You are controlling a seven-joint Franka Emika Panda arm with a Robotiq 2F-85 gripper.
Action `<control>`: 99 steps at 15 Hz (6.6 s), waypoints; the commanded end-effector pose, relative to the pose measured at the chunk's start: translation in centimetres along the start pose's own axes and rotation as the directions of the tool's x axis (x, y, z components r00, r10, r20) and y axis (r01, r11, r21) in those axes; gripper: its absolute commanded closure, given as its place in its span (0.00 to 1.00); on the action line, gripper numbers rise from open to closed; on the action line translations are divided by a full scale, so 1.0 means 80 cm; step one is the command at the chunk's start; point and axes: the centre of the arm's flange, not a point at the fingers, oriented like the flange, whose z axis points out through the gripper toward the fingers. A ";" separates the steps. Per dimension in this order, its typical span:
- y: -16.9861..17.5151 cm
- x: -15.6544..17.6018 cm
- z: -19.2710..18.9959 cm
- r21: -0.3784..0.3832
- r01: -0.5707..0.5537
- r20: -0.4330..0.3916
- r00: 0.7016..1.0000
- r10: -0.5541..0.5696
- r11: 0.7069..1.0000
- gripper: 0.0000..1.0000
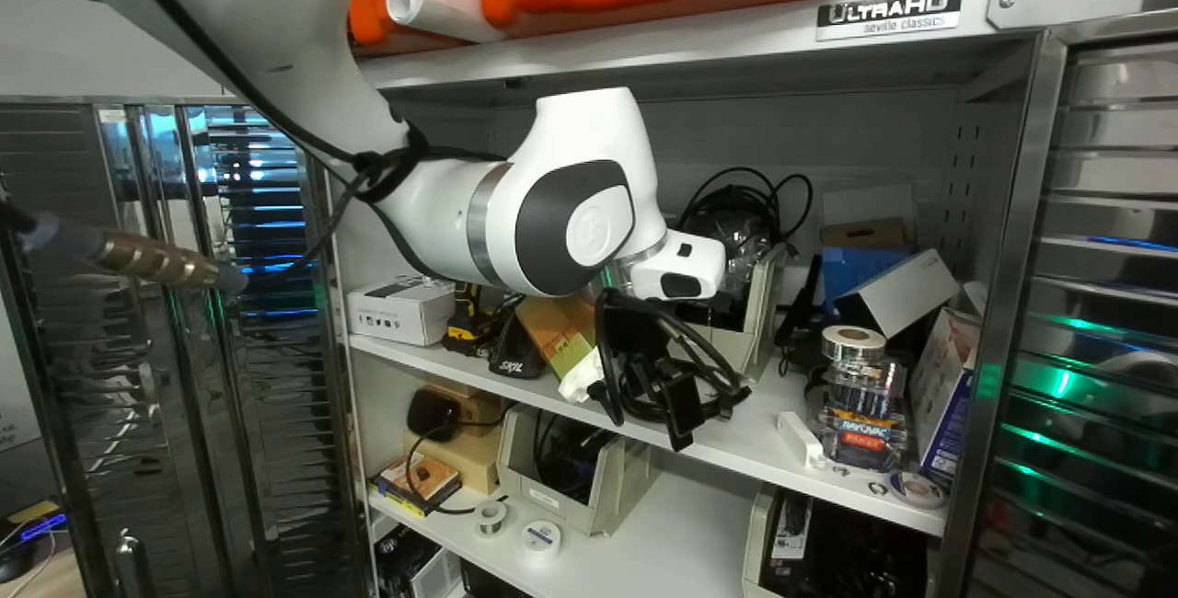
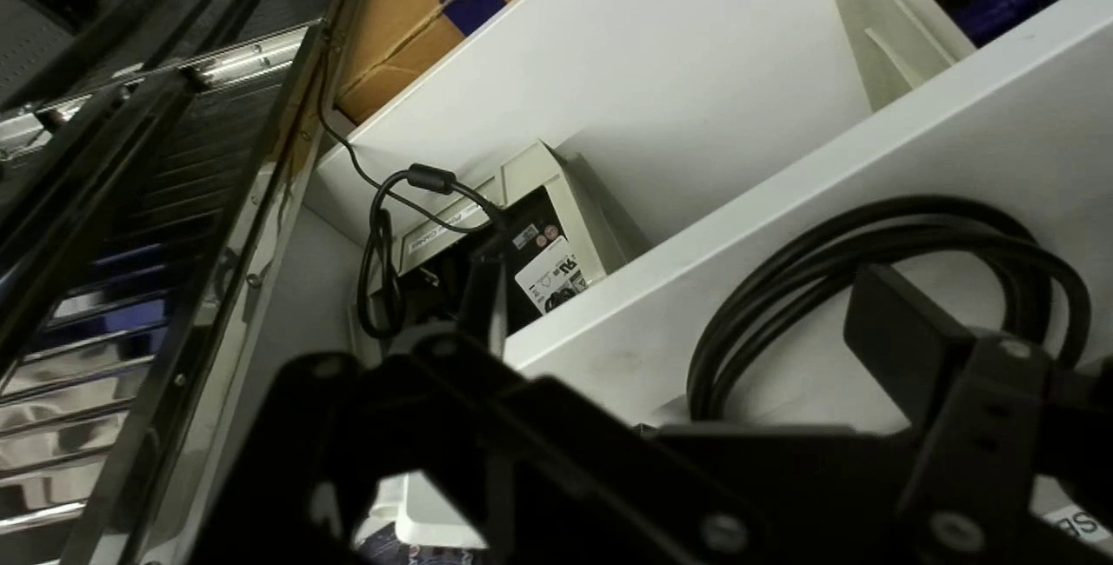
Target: Pick the cable and put it in the box
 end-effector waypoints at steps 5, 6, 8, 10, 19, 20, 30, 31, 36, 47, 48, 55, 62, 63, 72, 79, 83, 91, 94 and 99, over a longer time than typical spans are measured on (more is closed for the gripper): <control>-0.032 0.022 0.040 -0.010 -0.029 -0.078 0.997 0.029 1.000 0.00; -0.035 0.022 0.043 -0.012 -0.030 -0.084 0.996 0.028 0.999 0.00; -0.038 0.021 0.047 -0.026 -0.027 -0.104 0.994 0.024 0.999 0.00; -0.039 0.019 0.050 -0.040 -0.021 -0.118 0.993 0.016 0.999 0.00; -0.048 0.013 0.064 -0.122 0.029 -0.147 0.988 -0.047 0.992 0.00; -0.049 0.011 0.068 -0.130 0.033 -0.147 0.988 -0.052 0.991 0.02; -0.052 0.003 0.064 -0.129 0.065 -0.119 0.990 -0.080 0.990 0.81; -0.049 0.001 0.063 -0.131 0.063 -0.103 0.992 -0.077 0.989 0.88; -0.039 -0.010 0.053 -0.154 0.069 -0.084 0.993 -0.083 0.986 0.96; -0.010 -0.093 -0.020 -0.219 0.251 -0.166 0.943 -0.290 0.943 0.97; -0.006 -0.095 -0.032 -0.221 0.246 -0.205 0.934 -0.292 0.944 0.97; 0.003 -0.087 -0.073 -0.182 0.159 -0.425 0.877 -0.223 0.970 0.97; -0.011 -0.061 -0.070 -0.085 0.040 -0.586 0.806 -0.082 0.996 0.97; -0.013 -0.057 -0.072 -0.071 0.020 -0.605 0.794 -0.059 0.997 0.97; -0.052 0.008 -0.058 0.037 -0.116 -0.702 0.704 0.108 0.993 0.97; -0.097 0.043 -0.038 0.118 -0.185 -0.688 0.693 0.214 0.976 0.97; -0.120 0.062 -0.047 0.173 -0.231 -0.667 0.688 0.286 0.957 0.97; -0.158 0.076 -0.033 0.134 -0.231 -0.650 0.714 0.262 0.964 0.97; -0.167 0.081 -0.038 0.098 -0.220 -0.649 0.725 0.230 0.970 0.62; -0.176 0.084 -0.073 0.108 -0.187 -0.671 0.711 0.211 0.976 0.31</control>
